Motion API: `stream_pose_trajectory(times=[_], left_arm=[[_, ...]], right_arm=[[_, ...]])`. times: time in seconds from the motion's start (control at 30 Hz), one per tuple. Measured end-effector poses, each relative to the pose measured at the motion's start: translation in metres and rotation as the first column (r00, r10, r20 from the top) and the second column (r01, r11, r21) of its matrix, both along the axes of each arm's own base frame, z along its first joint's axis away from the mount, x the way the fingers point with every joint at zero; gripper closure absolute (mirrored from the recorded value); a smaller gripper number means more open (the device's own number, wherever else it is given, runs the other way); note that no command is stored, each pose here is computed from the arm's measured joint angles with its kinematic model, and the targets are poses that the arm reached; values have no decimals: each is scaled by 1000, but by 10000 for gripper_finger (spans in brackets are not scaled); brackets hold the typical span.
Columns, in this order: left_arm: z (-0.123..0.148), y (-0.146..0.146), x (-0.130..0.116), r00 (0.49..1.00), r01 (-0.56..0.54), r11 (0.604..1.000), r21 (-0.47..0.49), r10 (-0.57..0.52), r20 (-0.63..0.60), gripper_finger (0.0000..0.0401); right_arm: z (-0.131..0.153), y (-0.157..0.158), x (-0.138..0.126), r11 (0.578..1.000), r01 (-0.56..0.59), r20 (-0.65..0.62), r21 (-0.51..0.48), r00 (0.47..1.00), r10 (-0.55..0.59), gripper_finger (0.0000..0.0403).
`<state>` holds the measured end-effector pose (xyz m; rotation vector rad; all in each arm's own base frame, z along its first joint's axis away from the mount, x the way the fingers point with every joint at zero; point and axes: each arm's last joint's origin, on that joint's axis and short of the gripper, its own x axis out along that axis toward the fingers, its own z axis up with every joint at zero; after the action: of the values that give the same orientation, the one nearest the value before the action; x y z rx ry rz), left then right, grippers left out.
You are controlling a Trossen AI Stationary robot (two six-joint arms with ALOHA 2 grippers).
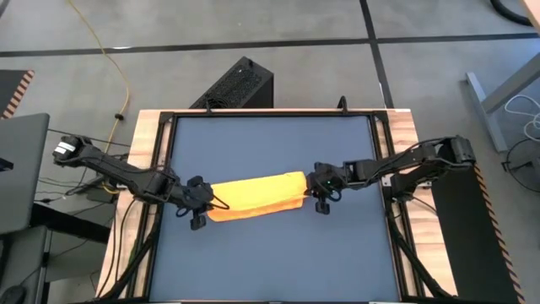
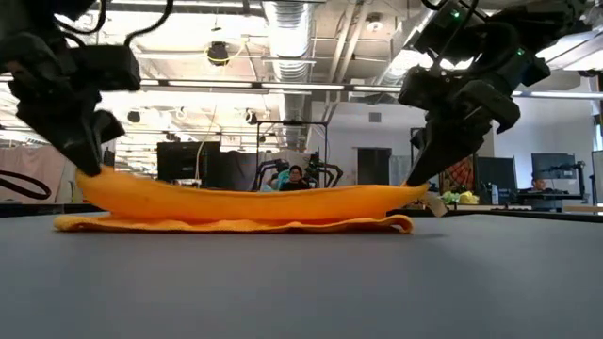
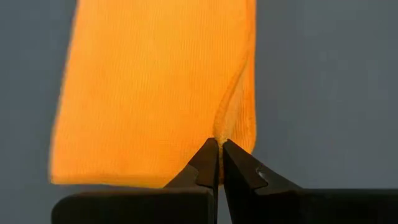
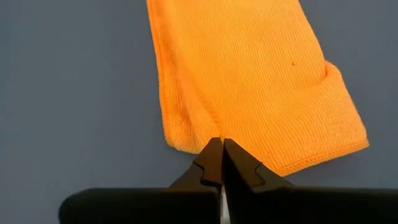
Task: Roll towel
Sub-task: Roll the orange microfiber towel
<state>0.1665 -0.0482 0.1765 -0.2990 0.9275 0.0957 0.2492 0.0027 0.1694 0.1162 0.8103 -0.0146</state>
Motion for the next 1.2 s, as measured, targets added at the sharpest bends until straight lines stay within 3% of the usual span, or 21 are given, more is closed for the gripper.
stream_pose_trajectory(times=[0.23, 0.4, 0.8, 0.93, 1.07, 1.13, 1.2], left_arm=[[-10, -4, 4, 997, 25, 999, -28, -27, -74, 375], [-11, -3, 1, 994, 31, 999, -34, -34, -100, 348], [-8, -1, -5, 989, 25, 1000, -17, -28, -145, 333], [7, 2, -3, 998, 5, 998, 65, -1, -70, 333], [18, 11, 2, 986, -160, 956, 246, 142, 89, 333], [17, 20, 5, 980, -198, 933, 299, 179, 90, 333], [13, 29, 9, 977, -214, 932, 293, 206, 58, 333]], right_arm=[[-1, 0, -1, 996, 62, -13, 62, 998, -62, 331], [3, 0, -2, 992, 32, -2, 120, 999, -32, 299], [31, -21, -13, 993, 65, 126, 95, 989, -77, 237], [30, -44, -6, 975, 182, 182, 124, 962, -203, 234], [15, -66, -3, 949, 284, 133, 138, 944, -302, 234], [5, -75, -2, 936, 322, 91, 138, 937, -336, 234], [-5, -82, 1, 928, 347, 65, 137, 931, -358, 234]])
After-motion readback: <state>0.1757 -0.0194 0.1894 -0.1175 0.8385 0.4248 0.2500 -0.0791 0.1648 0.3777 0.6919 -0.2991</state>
